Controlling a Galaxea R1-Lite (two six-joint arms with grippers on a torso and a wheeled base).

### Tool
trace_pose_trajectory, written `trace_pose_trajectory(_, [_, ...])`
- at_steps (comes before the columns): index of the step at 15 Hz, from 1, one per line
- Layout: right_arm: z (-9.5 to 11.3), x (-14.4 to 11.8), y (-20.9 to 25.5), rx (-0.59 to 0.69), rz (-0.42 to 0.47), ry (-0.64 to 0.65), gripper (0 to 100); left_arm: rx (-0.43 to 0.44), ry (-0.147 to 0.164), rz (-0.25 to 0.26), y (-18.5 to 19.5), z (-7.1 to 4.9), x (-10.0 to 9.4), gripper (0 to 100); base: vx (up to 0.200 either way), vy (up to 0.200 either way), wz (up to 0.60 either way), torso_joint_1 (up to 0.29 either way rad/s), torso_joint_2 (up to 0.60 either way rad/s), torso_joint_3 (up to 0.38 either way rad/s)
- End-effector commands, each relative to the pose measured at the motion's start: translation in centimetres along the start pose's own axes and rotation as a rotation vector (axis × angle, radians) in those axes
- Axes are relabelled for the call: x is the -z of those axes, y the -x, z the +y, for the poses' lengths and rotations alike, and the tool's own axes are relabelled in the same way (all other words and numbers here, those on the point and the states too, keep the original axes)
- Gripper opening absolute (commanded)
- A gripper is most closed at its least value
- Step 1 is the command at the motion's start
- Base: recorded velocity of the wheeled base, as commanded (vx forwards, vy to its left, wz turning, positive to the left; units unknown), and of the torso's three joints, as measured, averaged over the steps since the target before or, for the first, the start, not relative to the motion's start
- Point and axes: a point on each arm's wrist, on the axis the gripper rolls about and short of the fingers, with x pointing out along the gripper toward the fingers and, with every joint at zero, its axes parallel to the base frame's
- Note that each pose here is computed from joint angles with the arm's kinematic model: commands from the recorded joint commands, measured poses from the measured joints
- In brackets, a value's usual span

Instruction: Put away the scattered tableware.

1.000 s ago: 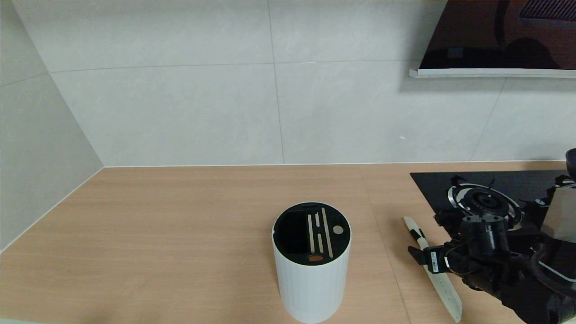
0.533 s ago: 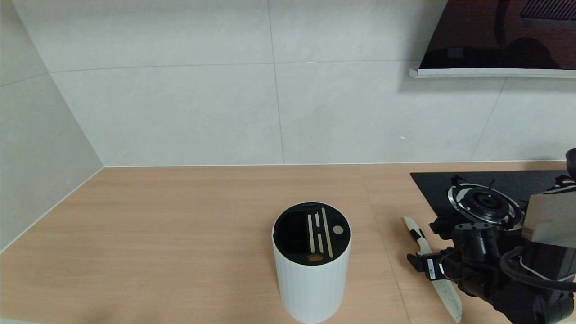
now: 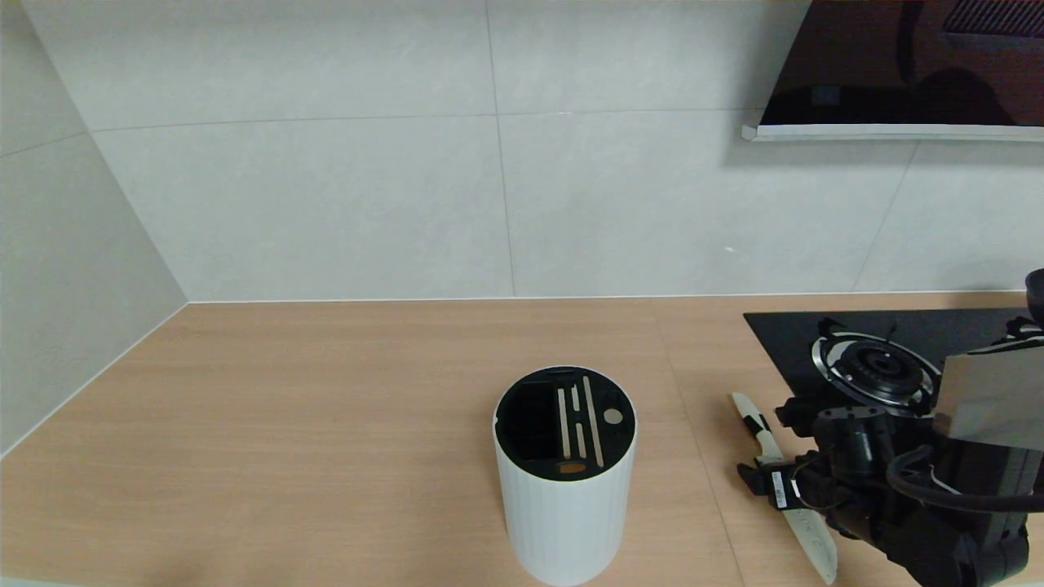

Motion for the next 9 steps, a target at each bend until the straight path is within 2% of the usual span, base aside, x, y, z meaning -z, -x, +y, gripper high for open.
trace_pose_trajectory(1, [-0.05,0.25,-0.27,0.009,0.01,0.0,100,0.001,0.0,0.0,0.0,0.0,0.0,100,0.0,0.0,0.0,0.0,0.0,0.0])
trace_pose_trajectory(6, [-0.39,0.17,-0.32,0.026,0.007,-0.005,100,-0.001,0.0,0.0,0.0,0.0,0.0,100,0.0,0.0,0.0,0.0,0.0,0.0])
trace_pose_trajectory(7, [-0.43,0.21,-0.35,0.027,0.009,-0.005,0,0.001,0.0,0.0,0.0,0.0,0.0,100,0.0,0.0,0.0,0.0,0.0,0.0])
trace_pose_trajectory(9, [-0.43,0.28,-0.36,0.028,0.012,-0.003,0,0.001,0.0,0.0,0.0,0.0,0.0,100,0.0,0.0,0.0,0.0,0.0,0.0])
